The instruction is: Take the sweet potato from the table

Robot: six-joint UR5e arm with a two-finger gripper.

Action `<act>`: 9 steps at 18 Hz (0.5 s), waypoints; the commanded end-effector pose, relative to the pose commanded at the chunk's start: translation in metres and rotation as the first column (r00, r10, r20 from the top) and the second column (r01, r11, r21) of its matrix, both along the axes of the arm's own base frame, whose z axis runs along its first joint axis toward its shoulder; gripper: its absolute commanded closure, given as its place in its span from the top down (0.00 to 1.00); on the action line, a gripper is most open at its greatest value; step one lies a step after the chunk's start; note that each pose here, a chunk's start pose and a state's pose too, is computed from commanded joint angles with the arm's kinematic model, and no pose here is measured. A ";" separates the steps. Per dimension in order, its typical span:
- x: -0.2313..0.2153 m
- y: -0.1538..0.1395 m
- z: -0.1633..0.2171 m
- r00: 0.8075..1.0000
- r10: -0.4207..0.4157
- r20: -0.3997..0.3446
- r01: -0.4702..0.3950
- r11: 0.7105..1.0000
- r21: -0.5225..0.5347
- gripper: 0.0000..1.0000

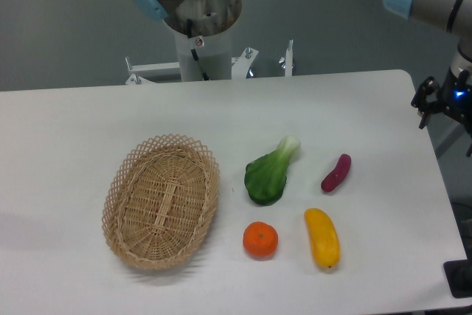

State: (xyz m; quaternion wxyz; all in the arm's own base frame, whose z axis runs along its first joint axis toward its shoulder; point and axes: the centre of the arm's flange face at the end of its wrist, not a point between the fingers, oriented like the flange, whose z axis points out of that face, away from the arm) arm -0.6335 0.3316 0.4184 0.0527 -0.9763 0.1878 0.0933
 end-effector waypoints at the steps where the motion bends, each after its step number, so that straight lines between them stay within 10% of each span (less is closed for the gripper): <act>1: 0.001 0.000 -0.003 1.000 0.015 0.007 -0.015 1.000 0.008 1.00; 9: 0.009 0.002 -0.017 0.993 0.119 0.014 -0.119 0.992 0.032 1.00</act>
